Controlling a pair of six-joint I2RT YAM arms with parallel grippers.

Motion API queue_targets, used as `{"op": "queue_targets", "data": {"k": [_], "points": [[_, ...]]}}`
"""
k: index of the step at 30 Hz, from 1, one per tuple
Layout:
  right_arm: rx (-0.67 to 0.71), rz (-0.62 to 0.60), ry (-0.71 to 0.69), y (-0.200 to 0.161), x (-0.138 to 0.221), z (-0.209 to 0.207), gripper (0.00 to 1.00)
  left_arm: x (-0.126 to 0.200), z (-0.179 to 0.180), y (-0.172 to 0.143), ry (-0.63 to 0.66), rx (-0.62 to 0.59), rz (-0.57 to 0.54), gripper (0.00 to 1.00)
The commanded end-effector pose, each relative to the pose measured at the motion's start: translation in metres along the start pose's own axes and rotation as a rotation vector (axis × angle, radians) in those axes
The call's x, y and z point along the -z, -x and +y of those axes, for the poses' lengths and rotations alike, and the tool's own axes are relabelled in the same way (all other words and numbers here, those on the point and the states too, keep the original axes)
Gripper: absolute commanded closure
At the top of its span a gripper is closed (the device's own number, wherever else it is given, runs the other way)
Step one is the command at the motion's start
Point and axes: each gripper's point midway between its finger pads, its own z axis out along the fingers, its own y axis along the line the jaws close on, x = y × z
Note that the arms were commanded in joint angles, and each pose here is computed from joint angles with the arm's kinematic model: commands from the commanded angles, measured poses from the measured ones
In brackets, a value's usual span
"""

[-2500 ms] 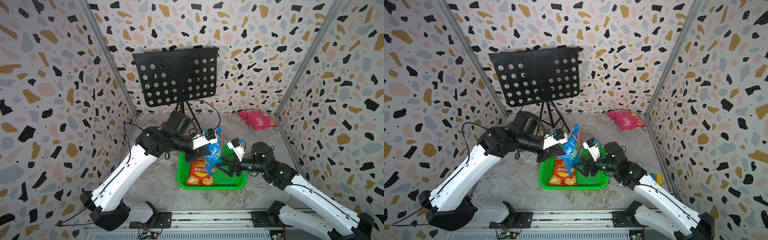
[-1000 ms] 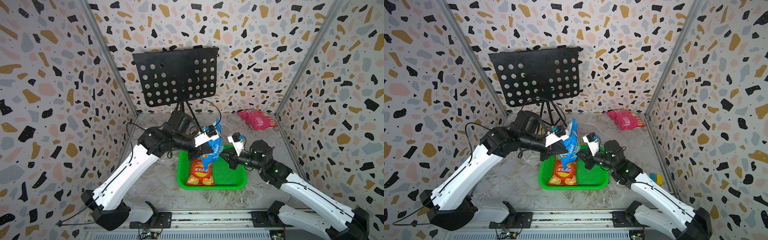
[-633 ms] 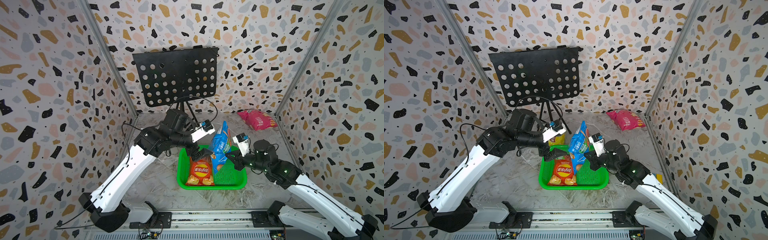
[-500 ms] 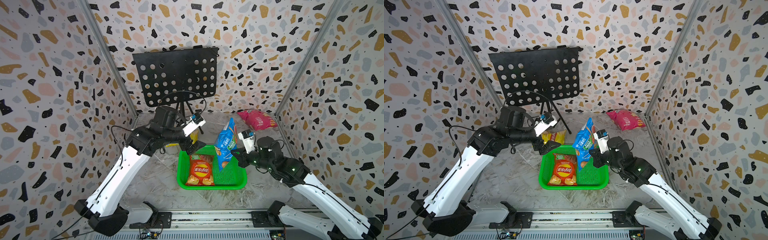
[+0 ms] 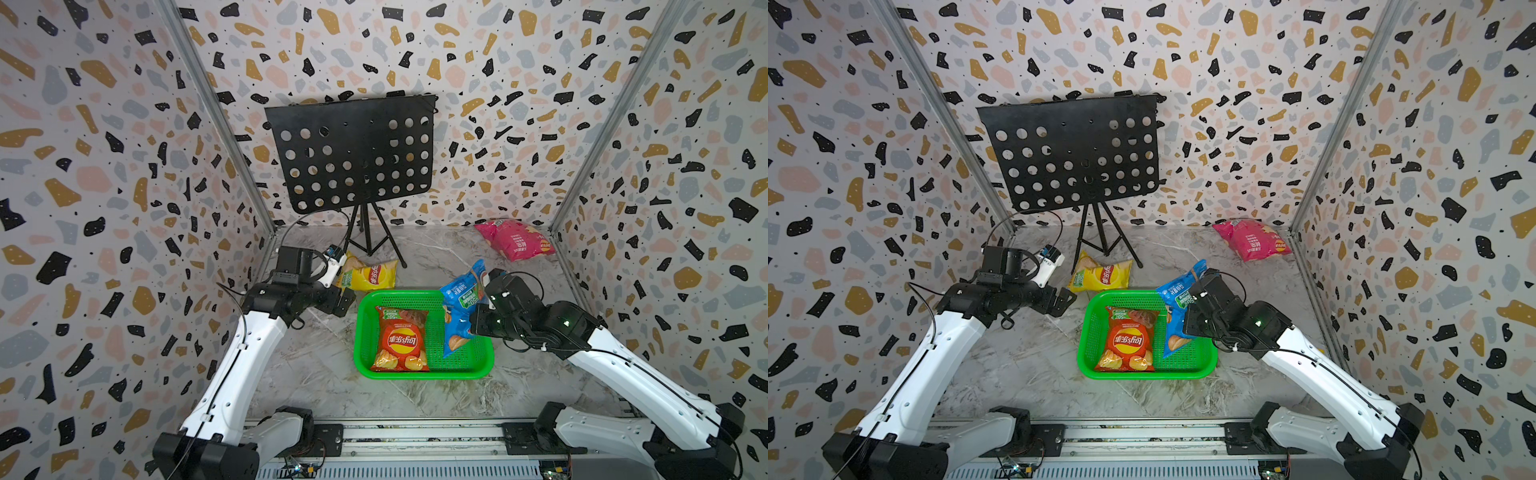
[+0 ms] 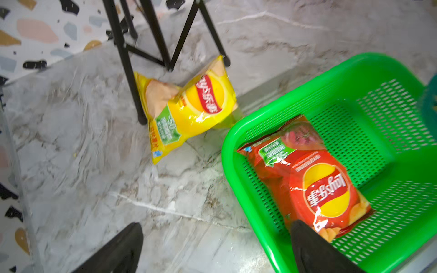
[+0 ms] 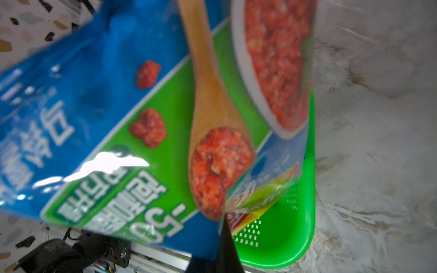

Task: Put the potato chips into the basket
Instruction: Place the potato chip in the basket.

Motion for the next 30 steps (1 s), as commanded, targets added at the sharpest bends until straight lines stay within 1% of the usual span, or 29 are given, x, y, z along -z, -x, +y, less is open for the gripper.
{"op": "queue_targets", "data": {"k": [1, 4, 7, 10, 13, 15, 17, 24, 27, 30], "points": [[-0.159, -0.076, -0.153, 0.014, 0.017, -0.012, 1.0, -0.001, 0.012, -0.008, 0.074, -0.002, -0.031, 0.0], [-0.155, -0.049, -0.256, 0.013, 0.014, -0.011, 1.0, -0.011, 0.016, -0.028, 0.103, 0.016, 0.002, 0.0], [-0.153, -0.008, -0.286, 0.007, 0.005, 0.001, 1.0, -0.018, 0.02, -0.042, 0.132, 0.025, 0.022, 0.0], [-0.17, -0.012, -0.304, 0.0, 0.001, 0.007, 1.0, -0.022, 0.019, -0.053, 0.134, 0.033, 0.031, 0.0], [-0.209, -0.021, -0.309, -0.007, -0.002, 0.008, 1.0, -0.023, 0.018, -0.06, 0.136, 0.03, 0.041, 0.0], [-0.201, -0.01, -0.26, -0.01, -0.01, 0.018, 1.0, -0.021, 0.018, -0.063, 0.139, 0.028, 0.052, 0.0], [-0.218, -0.008, -0.246, -0.011, -0.012, 0.022, 1.0, -0.018, 0.016, -0.066, 0.133, 0.024, 0.065, 0.0], [-0.245, -0.019, -0.253, -0.006, -0.006, 0.033, 1.0, -0.015, 0.014, -0.07, 0.139, 0.035, 0.048, 0.0], [-0.275, 0.015, -0.256, -0.012, -0.012, 0.037, 1.0, -0.017, 0.017, -0.072, 0.152, 0.039, 0.049, 0.0], [-0.276, 0.06, -0.264, -0.02, -0.023, 0.044, 1.0, -0.019, 0.018, -0.074, 0.159, 0.035, 0.052, 0.0]]}}
